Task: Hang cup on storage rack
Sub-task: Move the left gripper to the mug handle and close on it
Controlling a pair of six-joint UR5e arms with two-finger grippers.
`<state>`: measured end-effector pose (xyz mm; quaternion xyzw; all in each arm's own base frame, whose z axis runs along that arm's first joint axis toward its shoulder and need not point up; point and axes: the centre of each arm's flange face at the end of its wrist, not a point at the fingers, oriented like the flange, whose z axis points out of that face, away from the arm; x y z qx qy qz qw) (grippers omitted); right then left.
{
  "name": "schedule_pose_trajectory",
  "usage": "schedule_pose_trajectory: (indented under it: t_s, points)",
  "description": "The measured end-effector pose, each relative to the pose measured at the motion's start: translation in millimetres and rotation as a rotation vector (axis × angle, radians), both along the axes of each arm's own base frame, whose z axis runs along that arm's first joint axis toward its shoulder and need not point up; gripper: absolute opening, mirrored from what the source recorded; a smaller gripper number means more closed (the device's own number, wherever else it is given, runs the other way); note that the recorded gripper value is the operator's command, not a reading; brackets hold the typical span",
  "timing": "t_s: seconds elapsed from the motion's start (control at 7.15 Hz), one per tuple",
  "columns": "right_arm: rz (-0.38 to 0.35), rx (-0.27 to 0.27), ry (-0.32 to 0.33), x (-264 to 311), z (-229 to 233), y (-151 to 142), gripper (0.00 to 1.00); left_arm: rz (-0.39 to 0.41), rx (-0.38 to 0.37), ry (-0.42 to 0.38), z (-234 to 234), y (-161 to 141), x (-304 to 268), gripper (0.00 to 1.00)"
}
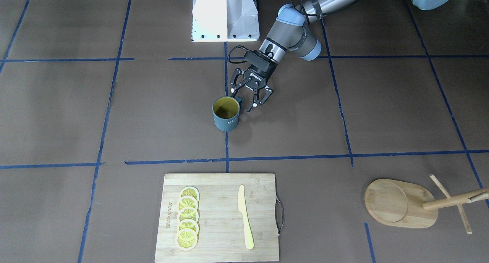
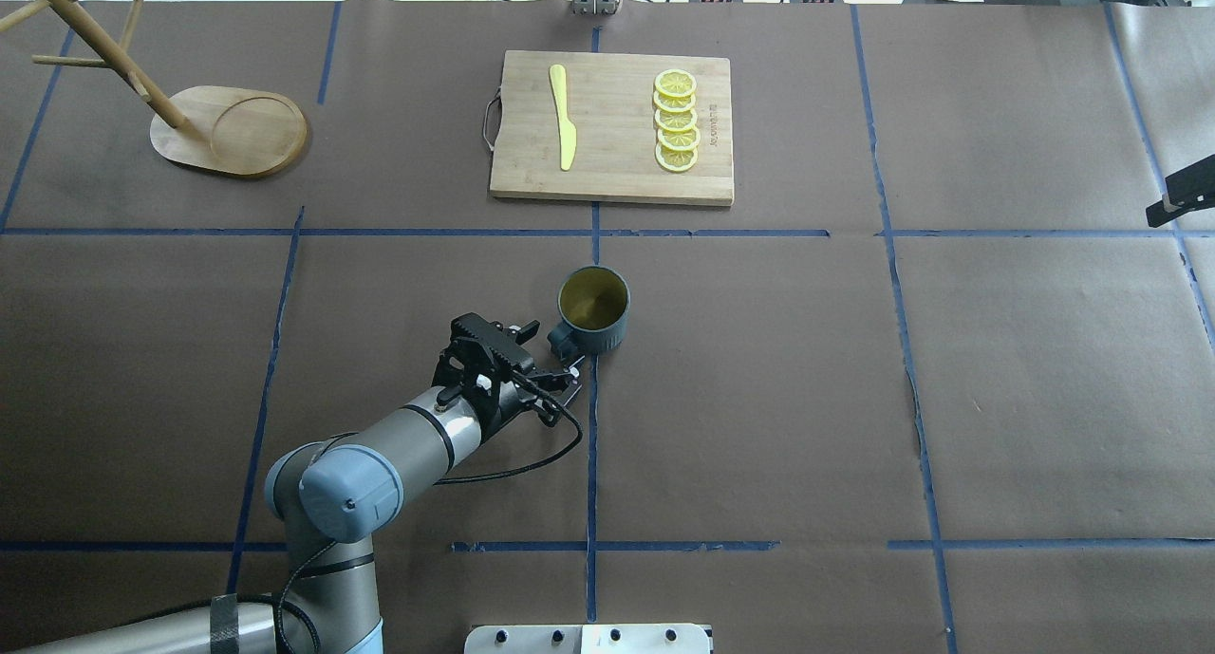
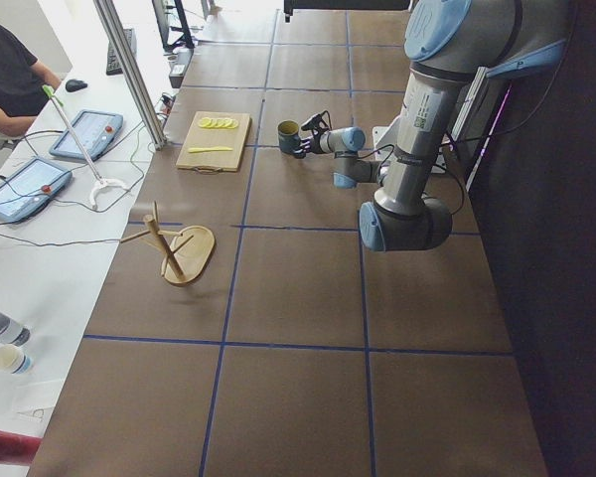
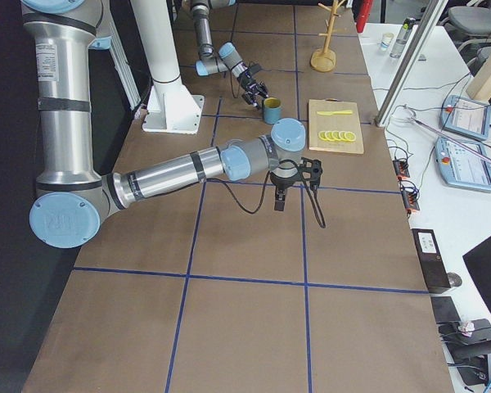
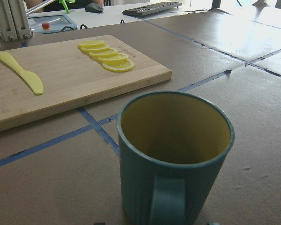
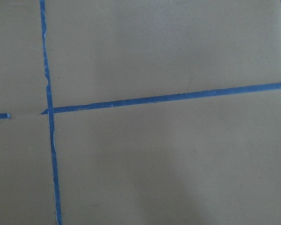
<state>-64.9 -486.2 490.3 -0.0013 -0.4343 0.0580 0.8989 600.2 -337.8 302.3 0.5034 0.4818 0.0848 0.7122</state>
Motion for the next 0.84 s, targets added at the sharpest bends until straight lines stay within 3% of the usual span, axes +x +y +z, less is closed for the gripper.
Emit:
schedule_pose_trajectory:
  t_s: [0.42,0.84]
  points:
    - [0.000,0.001,0.001,0.1,-0.1,0.0,1.00,-0.001,-0.001,-0.003,1.3,-1.3,0.1,0.44]
    - [0.001,0.000,0.001,0.1,0.3,-0.1,1.00,0.000,0.000,-0.005,1.2,-2.3,-0.1,0.15]
